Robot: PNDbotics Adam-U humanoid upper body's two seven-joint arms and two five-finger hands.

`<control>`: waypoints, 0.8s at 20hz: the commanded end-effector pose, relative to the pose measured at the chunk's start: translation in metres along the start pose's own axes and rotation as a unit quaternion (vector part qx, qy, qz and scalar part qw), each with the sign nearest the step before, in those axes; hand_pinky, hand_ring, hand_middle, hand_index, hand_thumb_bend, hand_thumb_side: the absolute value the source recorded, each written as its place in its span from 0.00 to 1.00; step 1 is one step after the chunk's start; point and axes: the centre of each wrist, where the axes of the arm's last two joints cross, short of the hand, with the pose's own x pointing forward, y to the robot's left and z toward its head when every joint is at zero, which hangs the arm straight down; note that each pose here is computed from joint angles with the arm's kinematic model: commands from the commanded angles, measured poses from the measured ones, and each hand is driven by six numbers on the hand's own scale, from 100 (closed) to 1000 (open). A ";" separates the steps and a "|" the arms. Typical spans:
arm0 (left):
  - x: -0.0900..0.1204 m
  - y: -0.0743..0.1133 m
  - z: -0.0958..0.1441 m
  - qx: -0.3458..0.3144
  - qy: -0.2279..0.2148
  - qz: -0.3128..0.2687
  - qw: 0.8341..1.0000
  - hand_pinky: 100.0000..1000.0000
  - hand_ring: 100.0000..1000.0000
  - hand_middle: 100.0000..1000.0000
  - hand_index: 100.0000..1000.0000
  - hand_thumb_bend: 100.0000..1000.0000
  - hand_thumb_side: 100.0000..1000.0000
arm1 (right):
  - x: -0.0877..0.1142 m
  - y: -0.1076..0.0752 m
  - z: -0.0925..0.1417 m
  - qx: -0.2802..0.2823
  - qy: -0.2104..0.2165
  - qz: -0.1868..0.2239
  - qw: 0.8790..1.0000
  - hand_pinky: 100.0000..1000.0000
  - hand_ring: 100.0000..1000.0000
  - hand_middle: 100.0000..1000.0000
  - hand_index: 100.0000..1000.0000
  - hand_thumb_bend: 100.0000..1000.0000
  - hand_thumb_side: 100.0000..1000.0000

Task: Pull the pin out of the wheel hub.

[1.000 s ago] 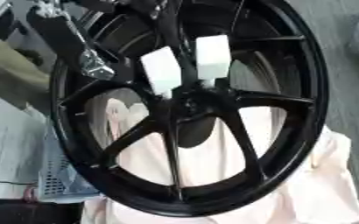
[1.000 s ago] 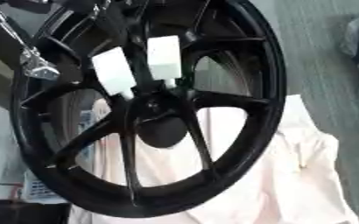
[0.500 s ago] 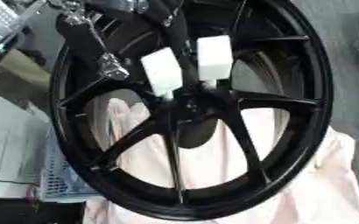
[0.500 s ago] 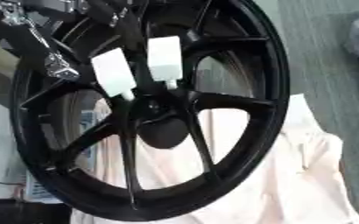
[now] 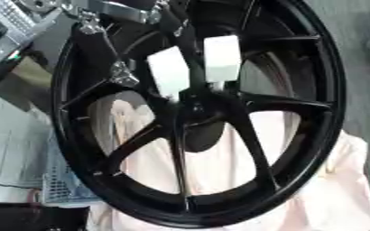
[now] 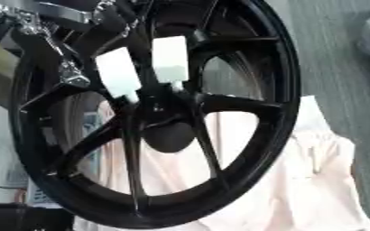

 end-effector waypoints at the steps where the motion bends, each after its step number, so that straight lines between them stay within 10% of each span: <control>1: 0.002 0.007 0.004 -0.041 -0.021 -0.046 0.998 0.84 0.78 0.76 0.81 0.25 0.00 | 0.007 -0.002 -0.004 -0.003 -0.014 0.000 1.000 0.69 0.71 0.68 0.74 0.00 0.57; 16: 0.007 0.012 0.005 -0.039 -0.025 -0.048 0.998 0.82 0.77 0.72 0.78 0.25 0.00 | 0.006 -0.001 -0.002 -0.007 -0.005 0.000 1.000 0.69 0.71 0.68 0.74 0.00 0.58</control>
